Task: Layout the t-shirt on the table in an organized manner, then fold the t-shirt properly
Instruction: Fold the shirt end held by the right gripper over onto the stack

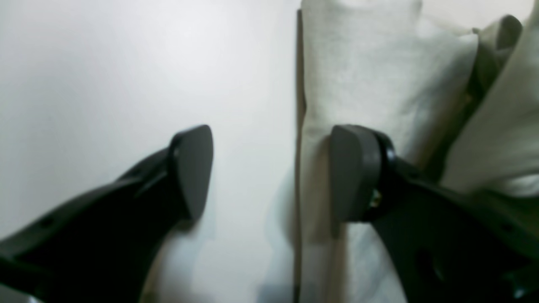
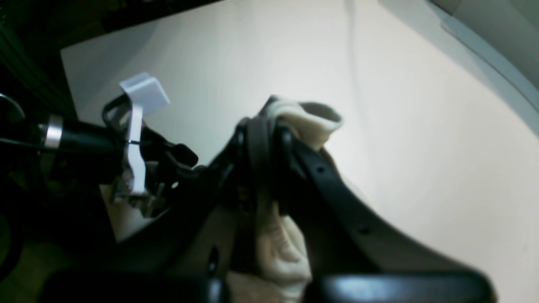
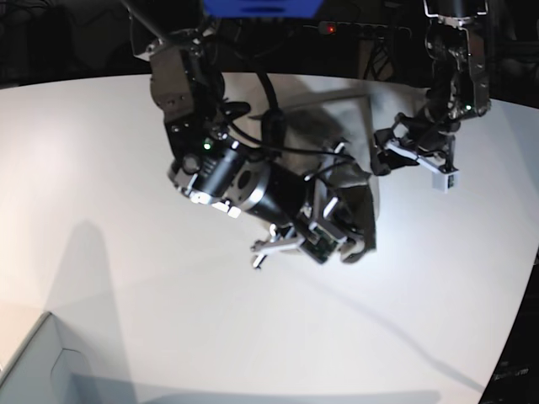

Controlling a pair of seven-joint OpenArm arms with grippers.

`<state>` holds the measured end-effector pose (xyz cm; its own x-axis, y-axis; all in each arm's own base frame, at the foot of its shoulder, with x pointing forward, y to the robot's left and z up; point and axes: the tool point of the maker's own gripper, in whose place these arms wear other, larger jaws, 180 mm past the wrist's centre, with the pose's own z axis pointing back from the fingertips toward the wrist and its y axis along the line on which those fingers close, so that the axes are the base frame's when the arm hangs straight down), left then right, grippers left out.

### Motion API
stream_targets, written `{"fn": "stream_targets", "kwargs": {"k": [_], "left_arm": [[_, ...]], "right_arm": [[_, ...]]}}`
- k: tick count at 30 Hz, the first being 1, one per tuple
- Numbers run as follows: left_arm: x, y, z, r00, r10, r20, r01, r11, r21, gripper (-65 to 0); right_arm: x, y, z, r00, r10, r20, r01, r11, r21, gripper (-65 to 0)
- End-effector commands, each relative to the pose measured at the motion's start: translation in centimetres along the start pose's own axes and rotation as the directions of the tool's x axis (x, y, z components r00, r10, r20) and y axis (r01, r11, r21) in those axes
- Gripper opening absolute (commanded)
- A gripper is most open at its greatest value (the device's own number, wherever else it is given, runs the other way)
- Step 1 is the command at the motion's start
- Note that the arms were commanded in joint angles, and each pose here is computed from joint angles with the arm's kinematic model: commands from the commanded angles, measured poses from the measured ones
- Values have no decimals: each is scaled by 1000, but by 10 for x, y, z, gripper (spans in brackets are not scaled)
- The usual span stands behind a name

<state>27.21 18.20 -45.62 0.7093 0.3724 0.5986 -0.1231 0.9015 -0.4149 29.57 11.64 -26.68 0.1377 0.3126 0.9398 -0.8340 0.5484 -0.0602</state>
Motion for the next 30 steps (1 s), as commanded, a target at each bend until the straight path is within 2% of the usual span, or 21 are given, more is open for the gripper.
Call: {"fn": "stream_targets", "kwargs": {"k": [1, 5, 7, 11, 14, 17, 22, 24, 26, 30], "left_arm": [[13, -4, 1, 999, -6, 37, 6, 1000, -16, -228], [14, -5, 2, 999, -6, 41, 6, 1000, -20, -228], [17, -3, 5, 999, -12, 49, 13, 1000, -15, -228], [29, -12, 20, 996, -53, 72, 55, 998, -24, -228], [47, 2, 38, 993, -50, 107, 48, 999, 23, -228], [48, 20, 46, 996, -25, 85, 19, 998, 67, -228], [58, 55, 65, 993, 13, 120, -30, 989, 145, -228], [62, 65, 71, 990, 26, 141, -50, 985, 168, -228], [65, 72, 76, 987, 35, 157, -64, 981, 184, -228], [68, 78, 81, 985, 42, 170, -76, 977, 197, -228]], "right_arm": [[20, 5, 0, 997, 5, 72, -7, 1000, 18, -650], [11, 13, -2, 998, -16, 55, 14, 999, 38, -650], [3, 27, -10, 999, -19, 31, 16, 997, 81, -650], [-13, 35, -18, 999, -37, -12, 38, 993, 112, -650], [-18, 37, -21, 999, -42, -27, 45, 992, 121, -650], [-31, 41, -26, 996, -59, -61, 67, 988, 136, -650], [-52, 40, -38, 989, -71, -126, 91, 983, 157, -650], [-56, 38, -40, 988, -71, -140, 94, 983, 160, -599], [-57, 41, -40, 987, -77, -140, 100, 981, 164, -521], [-42, 64, -41, 993, -23, -113, 48, 974, 221, -373]]}}
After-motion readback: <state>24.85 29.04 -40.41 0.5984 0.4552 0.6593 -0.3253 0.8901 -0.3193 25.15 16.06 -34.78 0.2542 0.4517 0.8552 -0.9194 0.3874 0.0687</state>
